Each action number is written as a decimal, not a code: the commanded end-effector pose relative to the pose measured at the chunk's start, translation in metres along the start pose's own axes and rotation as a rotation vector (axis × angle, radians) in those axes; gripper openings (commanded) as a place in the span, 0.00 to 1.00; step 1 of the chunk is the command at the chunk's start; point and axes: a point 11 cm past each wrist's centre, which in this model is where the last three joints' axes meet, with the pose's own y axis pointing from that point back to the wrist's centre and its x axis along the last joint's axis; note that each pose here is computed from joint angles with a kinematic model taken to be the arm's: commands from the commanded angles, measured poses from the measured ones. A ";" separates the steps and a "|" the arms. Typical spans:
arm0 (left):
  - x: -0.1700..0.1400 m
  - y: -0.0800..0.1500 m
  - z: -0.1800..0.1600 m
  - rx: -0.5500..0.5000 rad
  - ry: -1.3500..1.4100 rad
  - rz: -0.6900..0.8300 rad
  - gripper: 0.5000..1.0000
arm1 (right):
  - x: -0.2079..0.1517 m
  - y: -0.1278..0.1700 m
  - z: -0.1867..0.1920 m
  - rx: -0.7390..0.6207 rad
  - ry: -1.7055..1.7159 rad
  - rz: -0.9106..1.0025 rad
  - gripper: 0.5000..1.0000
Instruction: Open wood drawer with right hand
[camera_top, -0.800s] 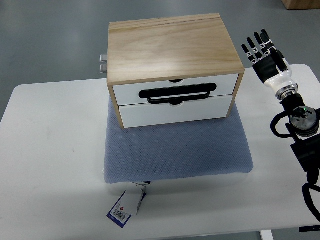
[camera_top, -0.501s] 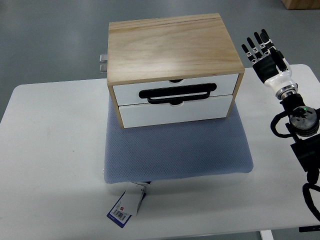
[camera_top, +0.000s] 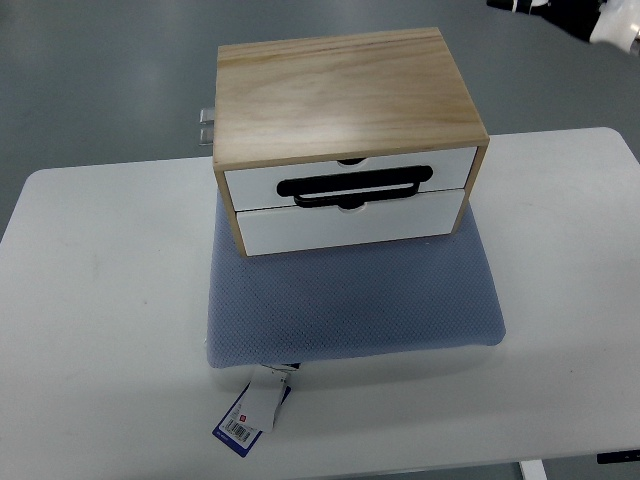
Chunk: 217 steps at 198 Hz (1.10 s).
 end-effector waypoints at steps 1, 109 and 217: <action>0.000 0.000 0.000 -0.002 -0.001 0.001 1.00 | -0.028 -0.007 -0.046 -0.150 0.269 -0.122 0.89; 0.003 0.000 0.000 -0.002 0.004 0.008 1.00 | -0.223 -0.046 -0.115 -0.457 0.631 -0.516 0.88; 0.004 0.000 0.000 -0.002 0.005 0.008 1.00 | -0.247 -0.056 -0.040 -0.576 0.446 -0.528 0.88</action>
